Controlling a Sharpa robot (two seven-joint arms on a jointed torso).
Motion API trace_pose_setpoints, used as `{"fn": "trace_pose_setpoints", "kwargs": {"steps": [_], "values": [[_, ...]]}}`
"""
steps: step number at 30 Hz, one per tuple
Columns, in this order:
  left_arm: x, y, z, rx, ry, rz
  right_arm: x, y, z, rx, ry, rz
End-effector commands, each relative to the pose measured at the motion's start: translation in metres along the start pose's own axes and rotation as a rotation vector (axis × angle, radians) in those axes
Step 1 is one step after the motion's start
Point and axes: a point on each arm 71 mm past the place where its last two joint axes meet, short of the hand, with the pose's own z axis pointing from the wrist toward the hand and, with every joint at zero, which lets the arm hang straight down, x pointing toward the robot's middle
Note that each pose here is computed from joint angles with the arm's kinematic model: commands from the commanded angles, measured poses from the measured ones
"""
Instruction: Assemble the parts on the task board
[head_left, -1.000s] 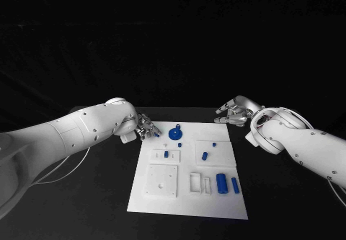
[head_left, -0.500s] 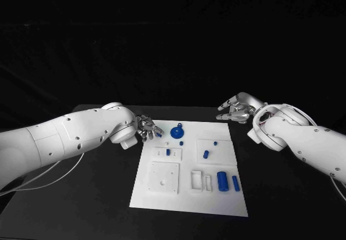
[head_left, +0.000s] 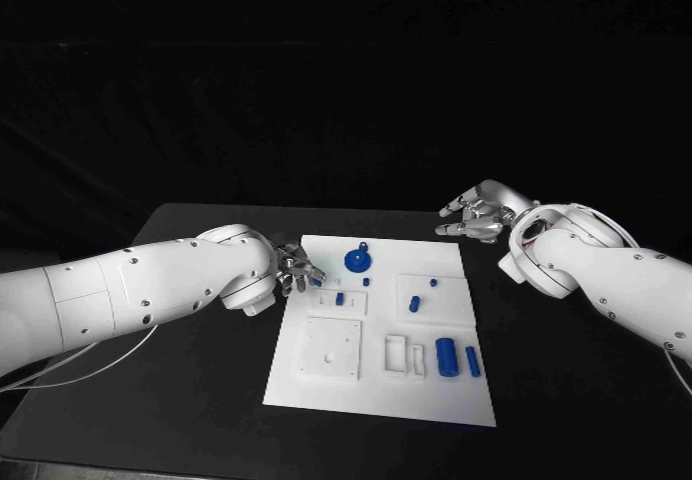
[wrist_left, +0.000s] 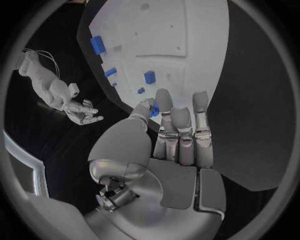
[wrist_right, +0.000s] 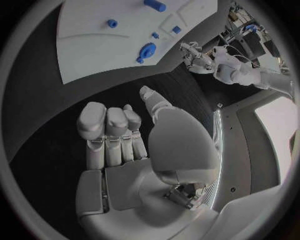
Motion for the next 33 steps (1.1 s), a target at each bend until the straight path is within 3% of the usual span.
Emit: {"fn": "trace_pose_setpoints", "kwargs": {"steps": [1, 11, 33], "values": [[0.0026, 0.0000, -0.0018, -0.001, -0.055, 0.035, 0.002, 0.000, 0.000, -0.001, 0.015, -0.003], [0.0177, -0.0005, -0.0017, 0.016, -0.053, 0.066, 0.005, -0.001, 0.000, -0.001, 0.019, -0.001], [0.0313, -0.0076, 0.0020, 0.060, -0.078, 0.159, 0.005, -0.001, -0.001, 0.000, 0.022, -0.001]]}}
